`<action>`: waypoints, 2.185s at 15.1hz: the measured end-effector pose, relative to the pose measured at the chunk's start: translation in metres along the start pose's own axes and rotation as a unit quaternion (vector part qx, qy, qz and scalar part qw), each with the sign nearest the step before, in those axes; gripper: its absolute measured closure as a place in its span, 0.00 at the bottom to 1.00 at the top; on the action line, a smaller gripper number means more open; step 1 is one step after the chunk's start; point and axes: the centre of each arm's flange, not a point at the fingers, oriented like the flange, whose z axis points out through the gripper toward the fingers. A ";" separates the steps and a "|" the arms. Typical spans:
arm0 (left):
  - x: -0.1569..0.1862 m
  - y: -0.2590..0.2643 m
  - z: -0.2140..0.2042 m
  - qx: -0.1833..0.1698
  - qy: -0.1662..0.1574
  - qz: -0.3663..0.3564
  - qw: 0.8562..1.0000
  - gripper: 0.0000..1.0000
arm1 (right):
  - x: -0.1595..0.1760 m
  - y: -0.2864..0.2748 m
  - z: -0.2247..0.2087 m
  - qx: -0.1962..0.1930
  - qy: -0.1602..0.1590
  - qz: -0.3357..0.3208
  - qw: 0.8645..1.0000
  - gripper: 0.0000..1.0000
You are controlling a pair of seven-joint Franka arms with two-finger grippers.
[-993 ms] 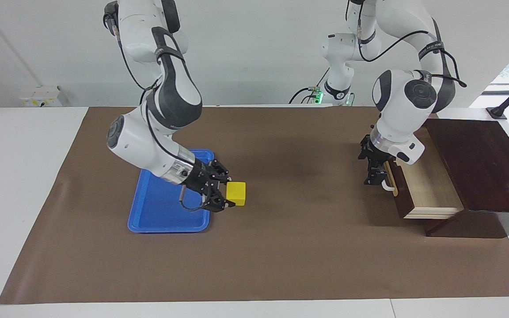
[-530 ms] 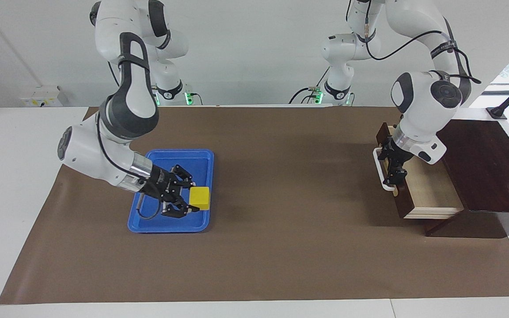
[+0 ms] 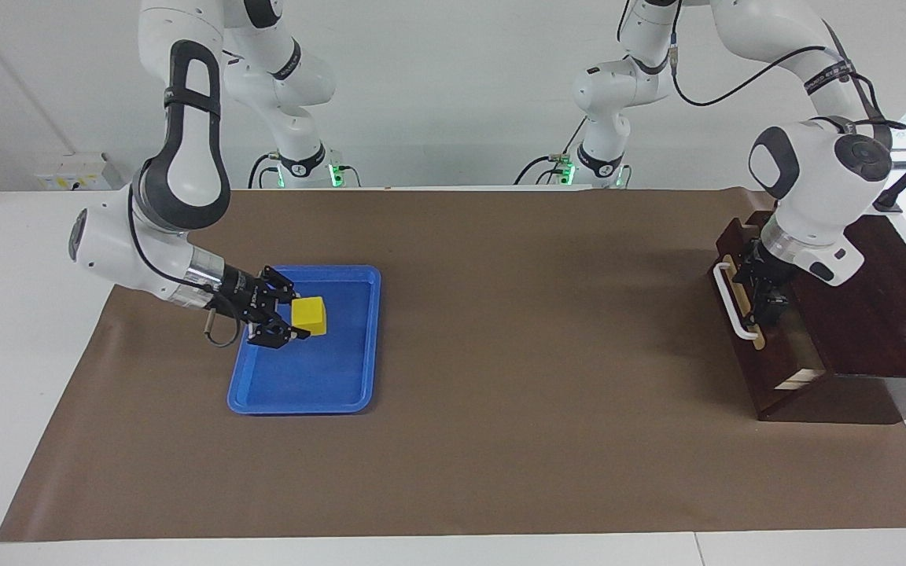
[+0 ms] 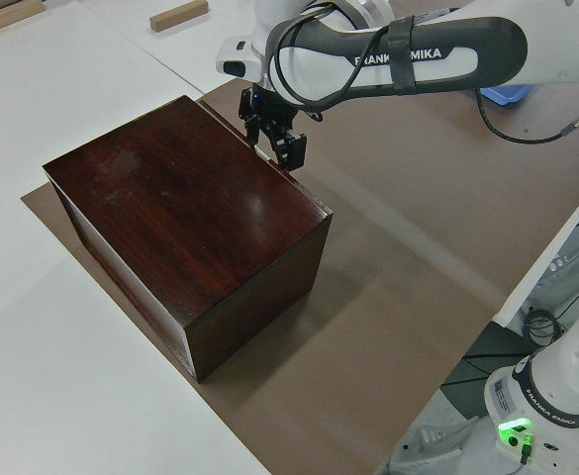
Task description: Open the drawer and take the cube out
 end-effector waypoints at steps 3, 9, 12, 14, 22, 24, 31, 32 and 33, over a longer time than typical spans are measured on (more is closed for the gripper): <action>-0.001 0.000 -0.001 -0.001 -0.001 0.000 1.000 0.00 | -0.001 0.029 0.038 0.025 0.006 0.000 1.000 0.43; -0.010 0.004 -0.006 -0.004 0.005 0.020 1.000 0.00 | -0.001 0.068 0.078 0.034 0.012 -0.021 0.999 0.43; -0.034 0.015 -0.027 -0.007 0.007 0.053 0.999 0.00 | 0.013 0.086 0.079 0.040 0.000 -0.021 0.999 0.43; -0.055 0.023 -0.048 -0.011 0.009 0.093 0.996 0.00 | 0.013 0.090 0.081 0.041 -0.003 -0.018 0.999 0.43; -0.094 0.014 -0.090 -0.003 0.012 0.314 0.949 0.00 | 0.017 0.102 0.089 0.029 -0.002 -0.013 0.999 0.43; -0.089 0.007 -0.093 0.007 0.006 0.358 0.933 0.00 | 0.020 0.107 0.090 0.031 0.006 -0.010 0.999 0.43; -0.076 -0.005 -0.107 -0.004 -0.002 0.508 0.862 0.00 | 0.019 0.117 0.101 0.026 0.020 -0.014 0.999 0.43; -0.077 -0.008 -0.111 -0.002 -0.004 0.537 0.844 0.00 | 0.018 0.117 0.101 0.026 0.021 -0.014 0.999 0.43; -0.078 -0.008 -0.113 -0.002 -0.004 0.550 0.835 0.00 | 0.018 0.117 0.101 0.027 0.021 -0.014 0.999 0.36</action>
